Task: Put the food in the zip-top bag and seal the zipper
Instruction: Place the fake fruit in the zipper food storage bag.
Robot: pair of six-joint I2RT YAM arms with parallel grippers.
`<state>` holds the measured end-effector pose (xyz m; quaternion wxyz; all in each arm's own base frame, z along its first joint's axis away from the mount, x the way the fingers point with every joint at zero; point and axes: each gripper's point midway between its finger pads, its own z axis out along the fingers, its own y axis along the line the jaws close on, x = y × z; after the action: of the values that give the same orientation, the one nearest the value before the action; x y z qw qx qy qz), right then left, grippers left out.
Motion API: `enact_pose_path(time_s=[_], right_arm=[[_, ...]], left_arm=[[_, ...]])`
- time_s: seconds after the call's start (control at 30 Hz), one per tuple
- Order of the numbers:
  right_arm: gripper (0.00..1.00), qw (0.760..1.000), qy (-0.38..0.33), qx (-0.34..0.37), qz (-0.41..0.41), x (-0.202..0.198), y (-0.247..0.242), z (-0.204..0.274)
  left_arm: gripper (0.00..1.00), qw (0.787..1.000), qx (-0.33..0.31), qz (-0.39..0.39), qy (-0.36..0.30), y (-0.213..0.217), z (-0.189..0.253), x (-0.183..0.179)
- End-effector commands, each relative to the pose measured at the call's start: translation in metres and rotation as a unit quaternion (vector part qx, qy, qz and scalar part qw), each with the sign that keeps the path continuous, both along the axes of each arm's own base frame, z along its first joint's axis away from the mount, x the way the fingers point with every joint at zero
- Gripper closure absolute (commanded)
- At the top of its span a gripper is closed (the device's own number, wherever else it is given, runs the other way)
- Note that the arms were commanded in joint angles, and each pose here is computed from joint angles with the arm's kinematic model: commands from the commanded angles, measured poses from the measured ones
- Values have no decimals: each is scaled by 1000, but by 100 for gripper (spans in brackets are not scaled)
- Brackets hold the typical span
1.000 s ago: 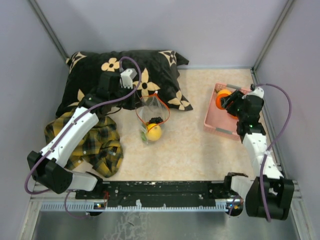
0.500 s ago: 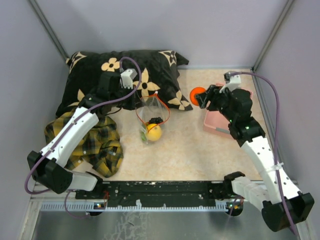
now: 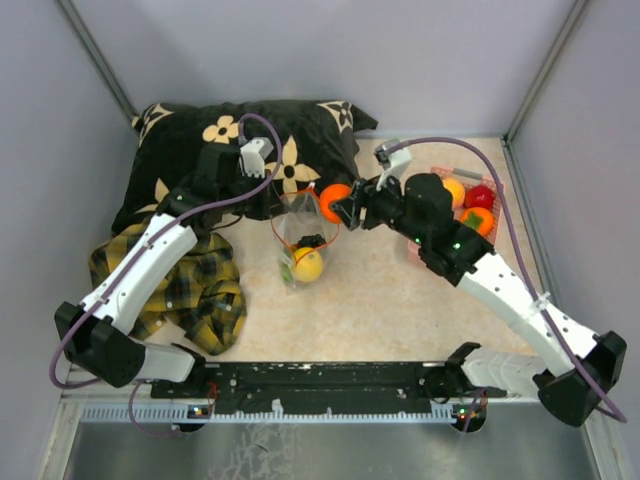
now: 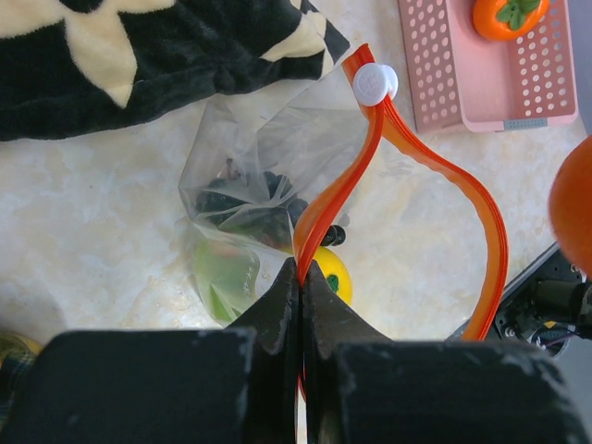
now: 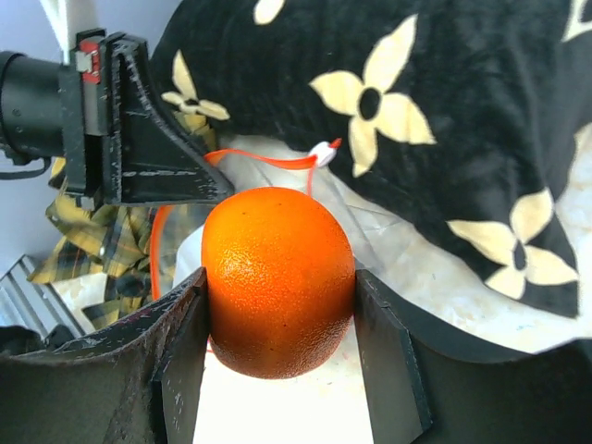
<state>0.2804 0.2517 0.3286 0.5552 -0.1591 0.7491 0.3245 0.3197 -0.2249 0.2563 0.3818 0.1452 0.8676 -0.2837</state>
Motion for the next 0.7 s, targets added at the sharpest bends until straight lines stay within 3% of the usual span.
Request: enact_pose_path(time_s=[0.0, 0.37, 0.67], right_arm=[[84, 997, -61, 27, 29, 0, 28, 43], [76, 996, -36, -56, 58, 11, 75, -3], [48, 994, -12, -92, 65, 20, 87, -31]], left_arm=[[100, 1000, -20, -8, -20, -2, 14, -2], [100, 1000, -21, -7, -21, 0, 15, -1], [100, 999, -26, -10, -20, -1, 15, -2]])
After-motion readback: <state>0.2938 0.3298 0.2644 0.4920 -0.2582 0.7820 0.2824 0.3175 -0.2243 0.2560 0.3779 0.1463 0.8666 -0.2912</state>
